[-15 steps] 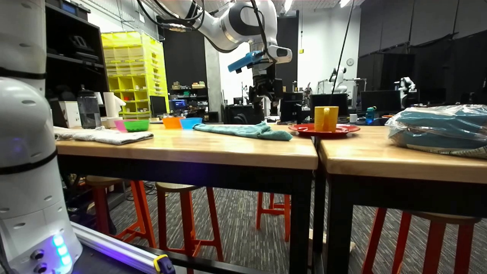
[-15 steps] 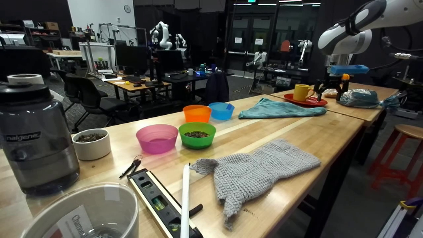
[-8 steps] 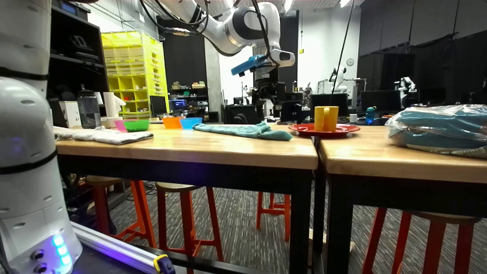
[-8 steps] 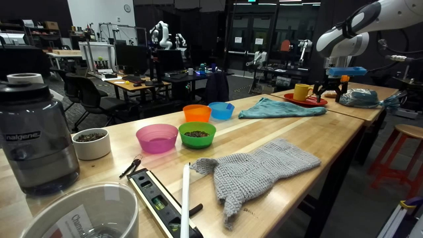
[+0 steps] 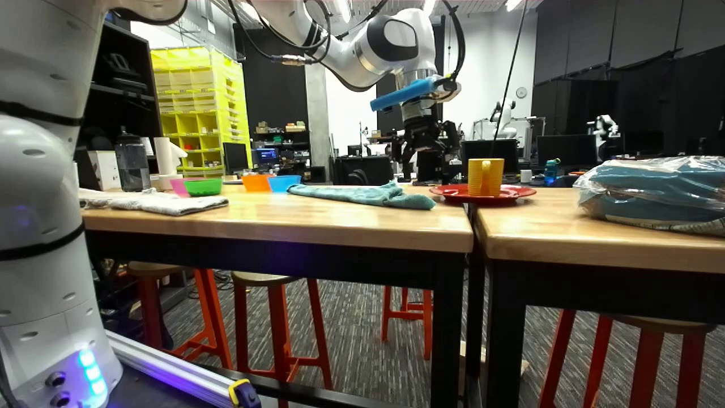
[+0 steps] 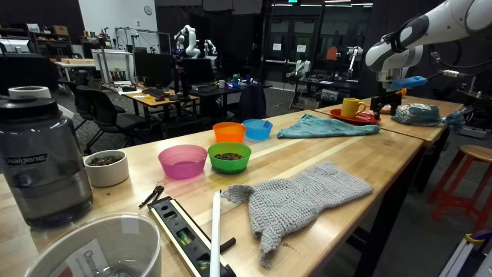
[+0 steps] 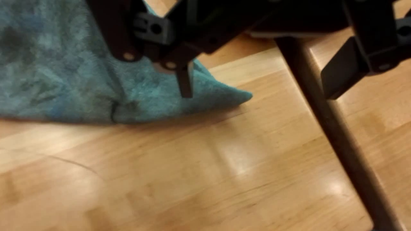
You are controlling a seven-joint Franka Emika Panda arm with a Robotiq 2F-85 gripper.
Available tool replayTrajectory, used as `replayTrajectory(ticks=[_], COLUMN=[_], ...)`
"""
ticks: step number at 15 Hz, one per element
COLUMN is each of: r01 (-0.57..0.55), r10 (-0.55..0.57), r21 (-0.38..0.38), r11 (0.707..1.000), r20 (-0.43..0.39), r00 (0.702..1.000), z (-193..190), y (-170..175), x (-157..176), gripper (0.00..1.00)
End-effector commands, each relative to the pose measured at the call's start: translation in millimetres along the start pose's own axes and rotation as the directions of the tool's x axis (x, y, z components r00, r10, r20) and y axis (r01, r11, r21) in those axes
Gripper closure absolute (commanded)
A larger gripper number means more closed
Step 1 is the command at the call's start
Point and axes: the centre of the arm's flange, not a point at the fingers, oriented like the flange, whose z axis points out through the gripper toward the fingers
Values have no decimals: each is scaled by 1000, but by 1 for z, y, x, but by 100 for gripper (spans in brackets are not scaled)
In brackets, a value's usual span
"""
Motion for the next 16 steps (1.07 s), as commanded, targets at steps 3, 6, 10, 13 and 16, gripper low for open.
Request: replayTrajectory(ticks=[3, 6, 10, 13, 16], r01=[305, 325, 72, -99, -267], r10=[-304, -325, -74, 98, 263], r21=[-32, 34, 108, 120, 134], r11=[952, 945, 992, 988, 954], r20=[29, -12, 7, 21, 46], r00=[952, 946, 997, 995, 964], z=[0, 2, -4, -7, -5], y=[34, 23, 7, -1, -7], x=[7, -11, -26, -23, -17], gripper=[0, 0, 0, 0, 0])
